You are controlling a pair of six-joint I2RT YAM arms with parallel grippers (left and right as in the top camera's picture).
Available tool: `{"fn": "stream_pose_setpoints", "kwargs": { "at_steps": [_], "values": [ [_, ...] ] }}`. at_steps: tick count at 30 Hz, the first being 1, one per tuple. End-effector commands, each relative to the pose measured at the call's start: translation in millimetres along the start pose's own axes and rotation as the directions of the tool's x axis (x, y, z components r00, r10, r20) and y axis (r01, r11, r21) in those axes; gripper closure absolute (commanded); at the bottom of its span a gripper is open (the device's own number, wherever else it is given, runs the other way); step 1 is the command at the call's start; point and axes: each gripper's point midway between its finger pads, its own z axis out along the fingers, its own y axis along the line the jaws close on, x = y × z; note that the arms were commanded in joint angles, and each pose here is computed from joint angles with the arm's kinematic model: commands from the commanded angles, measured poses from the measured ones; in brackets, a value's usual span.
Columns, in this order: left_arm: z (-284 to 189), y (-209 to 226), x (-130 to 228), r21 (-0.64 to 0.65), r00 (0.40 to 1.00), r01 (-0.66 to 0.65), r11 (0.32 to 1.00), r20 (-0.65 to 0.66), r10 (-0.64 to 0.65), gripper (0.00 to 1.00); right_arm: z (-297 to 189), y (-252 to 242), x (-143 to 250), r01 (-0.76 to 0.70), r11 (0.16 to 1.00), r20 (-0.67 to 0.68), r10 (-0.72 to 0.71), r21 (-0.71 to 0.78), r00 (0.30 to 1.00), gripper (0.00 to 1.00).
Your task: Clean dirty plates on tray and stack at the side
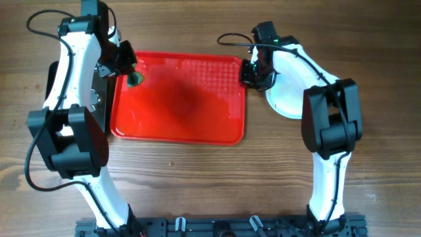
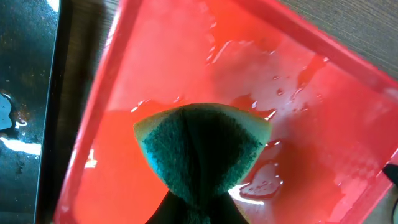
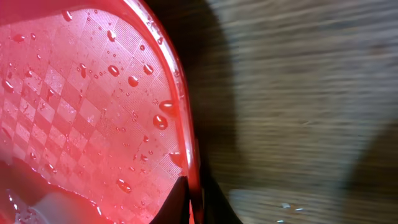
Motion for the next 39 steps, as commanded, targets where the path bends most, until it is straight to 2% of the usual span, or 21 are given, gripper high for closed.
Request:
{"fn": "stream_pose_setpoints", "kwargs": {
  "at_steps": [1,7,18,19,20,21,23,26,29,31,33,35,37,38,39],
  "values": [
    [-7,-6,0,0.02,1.0,-0.027,0.999,0.013,0.026,0.94,7,-20,-11,-0.021,0.999,0.008,0.02,0.025,1.0,0.96],
    [-7,-6,0,0.02,1.0,-0.027,0.999,0.013,0.027,0.93,-5,-8,-27,0.165,0.986,0.054,-0.165,0.013,0.985,0.96],
    [-7,-5,0,0.02,1.0,-0.027,0.999,0.012,0.027,0.94,-9,-4,-33,0.305,0.952,0.074,-0.305,0.017,0.949,0.96],
    [-7,-5,0,0.02,1.0,-0.027,0.999,0.012,0.027,0.96,-13,-1,-35,0.313,0.949,0.08,-0.314,0.017,0.946,0.68],
    [-7,-5,0,0.02,1.0,-0.027,0.999,0.012,0.027,0.96,-20,2,-37,0.314,0.949,0.078,-0.315,0.018,0.946,0.49],
    [-8,-6,0,0.021,1.0,-0.029,0.999,0.013,0.028,0.96,-26,4,-38,0.313,0.95,0.077,-0.313,0.018,0.946,0.44],
    [-12,-6,2,0.022,0.999,-0.036,0.999,0.017,0.036,0.96,-54,15,-42,0.316,0.949,0.095,-0.316,0.016,0.944,0.37],
    [-35,-8,9,0.024,0.996,-0.081,0.996,0.033,0.08,0.96,-110,37,-44,0.336,0.942,0.161,-0.333,0.009,0.929,0.33],
    [-72,20,23,-0.111,0.995,-0.066,0.992,0.061,0.073,0.96,-158,50,-34,0.357,0.934,0.222,-0.349,0.005,0.91,0.25],
    [-88,60,29,-0.27,0.998,0.011,0.963,0.07,0.008,0.96,-175,52,-25,0.379,0.925,0.229,-0.371,0.009,0.9,0.24],
    [-92,93,29,-0.364,0.992,0.118,0.924,0.091,-0.09,0.93,-178,50,-19,0.376,0.926,0.214,-0.37,0.01,0.904,0.24],
    [-82,116,28,-0.356,0.981,0.192,0.915,0.09,-0.171,0.93,-175,47,-14,0.37,0.929,0.188,-0.364,0.008,0.912,0.24],
    [-72,128,27,-0.357,0.977,0.215,0.909,0.081,-0.199,0.92,-174,47,-13,0.368,0.93,0.182,-0.363,0.008,0.914,0.24],
    [-66,136,26,-0.36,0.973,0.232,0.904,0.084,-0.216,0.83,-174,46,-12,0.367,0.93,0.178,-0.362,0.008,0.915,0.24],
    [-60,141,25,-0.359,0.97,0.244,0.901,0.09,-0.226,0.5,-174,46,-10,0.365,0.931,0.172,-0.361,0.009,0.917,0.24]
  ]
}}
